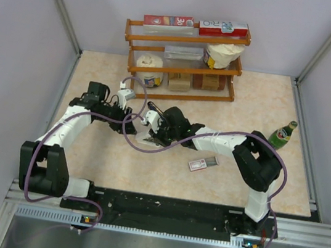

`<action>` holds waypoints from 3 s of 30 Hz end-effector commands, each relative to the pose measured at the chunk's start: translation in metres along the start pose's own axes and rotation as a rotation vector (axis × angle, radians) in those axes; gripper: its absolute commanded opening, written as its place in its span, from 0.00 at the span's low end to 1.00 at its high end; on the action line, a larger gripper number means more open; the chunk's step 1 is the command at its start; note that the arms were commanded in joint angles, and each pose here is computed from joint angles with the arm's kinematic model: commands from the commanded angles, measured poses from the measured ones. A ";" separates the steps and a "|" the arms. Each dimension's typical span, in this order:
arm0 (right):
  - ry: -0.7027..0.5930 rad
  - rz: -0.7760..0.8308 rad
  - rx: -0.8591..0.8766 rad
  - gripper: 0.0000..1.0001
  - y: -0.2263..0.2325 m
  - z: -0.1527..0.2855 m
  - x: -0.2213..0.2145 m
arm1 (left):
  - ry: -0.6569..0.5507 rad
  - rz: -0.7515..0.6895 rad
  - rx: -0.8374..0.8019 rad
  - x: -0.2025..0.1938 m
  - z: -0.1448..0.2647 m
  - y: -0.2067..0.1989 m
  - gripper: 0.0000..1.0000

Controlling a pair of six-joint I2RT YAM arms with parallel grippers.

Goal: Load the staples into the stapler

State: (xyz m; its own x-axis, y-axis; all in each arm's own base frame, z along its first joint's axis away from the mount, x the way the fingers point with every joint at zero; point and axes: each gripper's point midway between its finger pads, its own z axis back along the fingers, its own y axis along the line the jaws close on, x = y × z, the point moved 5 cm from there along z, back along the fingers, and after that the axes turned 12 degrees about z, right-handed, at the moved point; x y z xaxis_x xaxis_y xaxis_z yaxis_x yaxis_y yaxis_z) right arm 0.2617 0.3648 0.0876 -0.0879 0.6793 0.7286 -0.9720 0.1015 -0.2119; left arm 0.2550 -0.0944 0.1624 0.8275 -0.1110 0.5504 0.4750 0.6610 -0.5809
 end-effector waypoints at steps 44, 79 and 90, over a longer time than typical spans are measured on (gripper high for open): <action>-0.196 -0.135 0.023 0.23 -0.028 0.028 0.075 | 0.018 -0.110 0.073 0.012 -0.027 0.016 0.51; 0.066 -0.144 0.064 0.06 0.008 0.014 -0.016 | 0.040 -0.123 0.083 0.008 -0.026 0.015 0.51; -0.126 -0.095 0.035 0.17 -0.015 0.056 0.061 | 0.049 -0.126 0.076 0.008 -0.029 0.015 0.51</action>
State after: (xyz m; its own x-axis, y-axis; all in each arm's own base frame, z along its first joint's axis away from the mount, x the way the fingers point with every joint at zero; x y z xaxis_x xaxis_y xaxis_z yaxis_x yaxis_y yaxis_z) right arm 0.2680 0.3761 0.1516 -0.0476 0.5494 0.8342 -0.9781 0.1437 -0.1504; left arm 0.2706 -0.1038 0.1344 0.8088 -0.2134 0.5480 0.5118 0.7144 -0.4771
